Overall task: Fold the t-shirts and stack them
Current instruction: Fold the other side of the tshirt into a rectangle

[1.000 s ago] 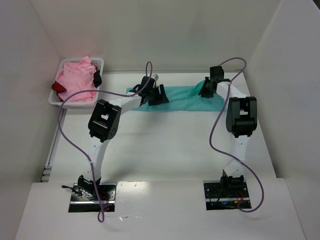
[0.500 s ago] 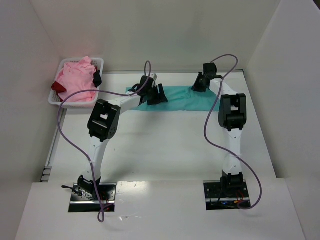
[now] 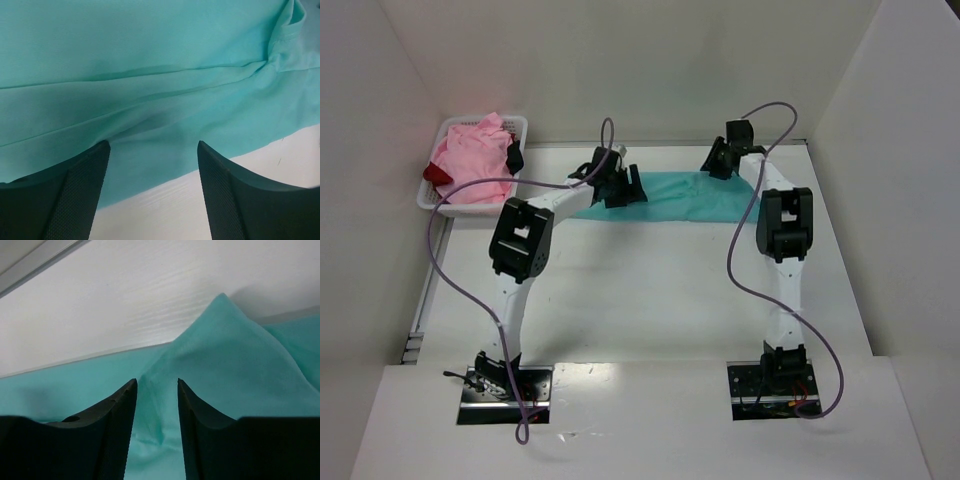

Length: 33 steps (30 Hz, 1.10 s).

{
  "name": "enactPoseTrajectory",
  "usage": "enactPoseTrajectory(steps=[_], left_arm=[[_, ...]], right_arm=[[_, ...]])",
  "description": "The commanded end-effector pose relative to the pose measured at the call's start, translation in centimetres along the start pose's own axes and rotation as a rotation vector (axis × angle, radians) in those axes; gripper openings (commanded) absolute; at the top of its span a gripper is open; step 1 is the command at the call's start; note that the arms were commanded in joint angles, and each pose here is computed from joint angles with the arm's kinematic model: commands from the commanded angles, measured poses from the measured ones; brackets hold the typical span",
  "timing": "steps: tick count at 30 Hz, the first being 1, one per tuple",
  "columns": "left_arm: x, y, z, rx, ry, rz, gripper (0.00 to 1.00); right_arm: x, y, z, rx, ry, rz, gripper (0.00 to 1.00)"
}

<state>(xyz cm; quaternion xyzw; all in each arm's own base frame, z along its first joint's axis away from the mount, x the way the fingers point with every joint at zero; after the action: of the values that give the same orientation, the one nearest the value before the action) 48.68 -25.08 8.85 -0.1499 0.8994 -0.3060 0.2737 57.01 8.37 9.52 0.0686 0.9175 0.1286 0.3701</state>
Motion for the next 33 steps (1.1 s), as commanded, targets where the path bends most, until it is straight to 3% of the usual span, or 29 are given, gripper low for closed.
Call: enactPoseTrajectory(steps=[1,4,8,13,18,33], left_arm=[[-4.9,-3.2,-5.5,0.041,-0.111,0.063,0.8],[-7.1,-2.9,-7.9,0.035,-0.164,0.081,0.87],[-8.8,-0.7,-9.3,-0.032,-0.218,0.077,0.94],[-8.8,3.2,-10.1,-0.188,-0.209,0.075,0.94],[-7.3,5.4,-10.8,-0.253,-0.201,0.047,0.96],[-5.0,9.4,-10.2,-0.353,-0.125,-0.036,0.96]], right_arm=[[-6.0,2.6,-7.7,-0.005,-0.198,-0.043,0.45],[-6.0,2.4,-11.1,0.031,-0.236,-0.051,0.47],[-2.1,1.0,-12.4,0.09,-0.164,-0.042,0.47],[1.9,-0.9,-12.0,0.165,-0.051,-0.058,0.37],[3.8,-1.5,-11.5,0.173,-0.021,-0.057,0.37],[4.1,-2.2,-9.3,0.208,0.0,-0.057,0.4]])
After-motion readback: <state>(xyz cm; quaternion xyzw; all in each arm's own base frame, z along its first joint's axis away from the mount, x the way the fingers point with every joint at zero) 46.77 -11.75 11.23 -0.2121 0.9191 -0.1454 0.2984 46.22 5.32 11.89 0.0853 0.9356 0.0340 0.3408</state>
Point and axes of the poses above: each gripper's point midway between its finger pads, its own z axis out along the fingers, its own y axis along the line the jaws close on, x = y × z, the point moved 6 cm from there along -z, back along the fingers, and after that the axes turned 15 degrees about -z, right-handed, at the moved point
